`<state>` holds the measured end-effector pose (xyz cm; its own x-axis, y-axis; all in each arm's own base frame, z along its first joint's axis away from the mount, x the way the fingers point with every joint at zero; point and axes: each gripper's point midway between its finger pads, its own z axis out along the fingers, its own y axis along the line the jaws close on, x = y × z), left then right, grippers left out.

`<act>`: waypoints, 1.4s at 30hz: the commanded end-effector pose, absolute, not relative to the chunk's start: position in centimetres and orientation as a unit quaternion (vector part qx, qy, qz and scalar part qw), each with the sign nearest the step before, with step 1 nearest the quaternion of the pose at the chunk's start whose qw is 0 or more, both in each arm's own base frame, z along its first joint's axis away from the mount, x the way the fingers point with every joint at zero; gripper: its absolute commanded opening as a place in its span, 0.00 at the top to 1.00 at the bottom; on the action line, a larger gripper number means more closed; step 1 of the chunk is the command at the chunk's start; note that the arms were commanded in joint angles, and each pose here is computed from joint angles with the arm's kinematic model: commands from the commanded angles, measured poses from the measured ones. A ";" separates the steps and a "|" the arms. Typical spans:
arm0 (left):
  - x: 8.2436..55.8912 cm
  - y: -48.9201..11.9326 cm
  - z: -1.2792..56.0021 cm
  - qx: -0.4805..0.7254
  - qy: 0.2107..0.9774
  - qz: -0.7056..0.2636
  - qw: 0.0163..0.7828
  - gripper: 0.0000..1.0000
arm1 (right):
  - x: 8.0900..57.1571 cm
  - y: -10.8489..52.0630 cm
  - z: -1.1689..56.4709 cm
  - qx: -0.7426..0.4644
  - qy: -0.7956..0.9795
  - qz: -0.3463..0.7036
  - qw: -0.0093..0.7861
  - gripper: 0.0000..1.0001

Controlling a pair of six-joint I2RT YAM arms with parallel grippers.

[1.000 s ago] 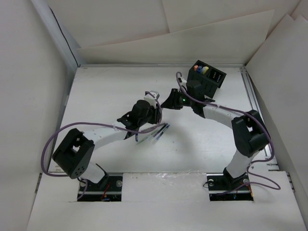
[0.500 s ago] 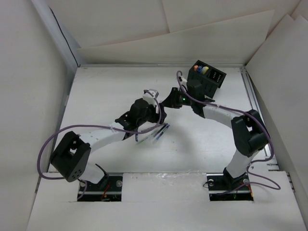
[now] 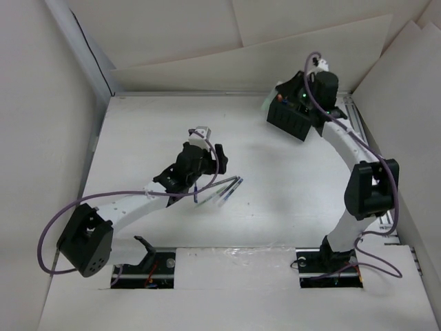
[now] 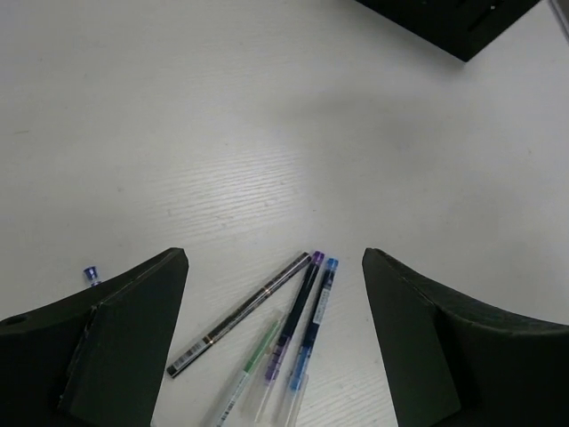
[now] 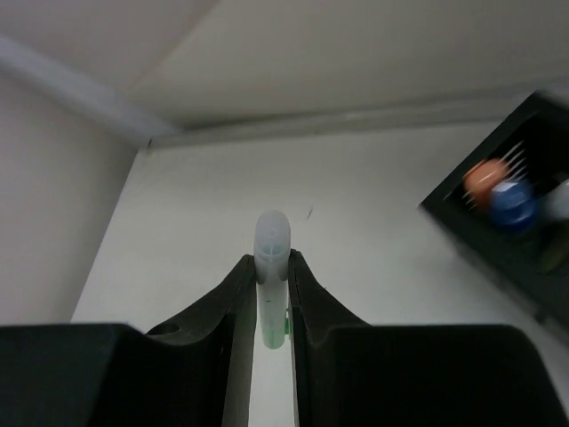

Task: Sort the stationery into containers
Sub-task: Place the pen in the storage box.

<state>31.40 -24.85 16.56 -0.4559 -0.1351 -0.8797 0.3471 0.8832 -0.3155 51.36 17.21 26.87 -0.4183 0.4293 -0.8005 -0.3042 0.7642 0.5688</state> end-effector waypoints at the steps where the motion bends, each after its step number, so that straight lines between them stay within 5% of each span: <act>1: 32.1 -21.6 14.3 0.007 0.843 -0.188 0.503 0.23 | 54.7 12.1 31.9 0.079 0.736 0.271 0.616 0.89; 15: 32.9 -17.4 10.8 -0.073 0.865 -0.112 0.483 0.33 | 61.5 3.8 30.6 0.114 0.751 0.094 0.644 0.88; 24: 33.1 -16.5 9.2 -0.079 0.875 -0.101 0.467 0.33 | 63.5 3.5 28.3 0.113 0.761 0.077 0.634 0.88; 42: 33.0 -16.6 8.9 -0.073 0.874 -0.105 0.469 0.33 | 64.2 3.7 32.5 0.108 0.736 0.087 0.663 0.87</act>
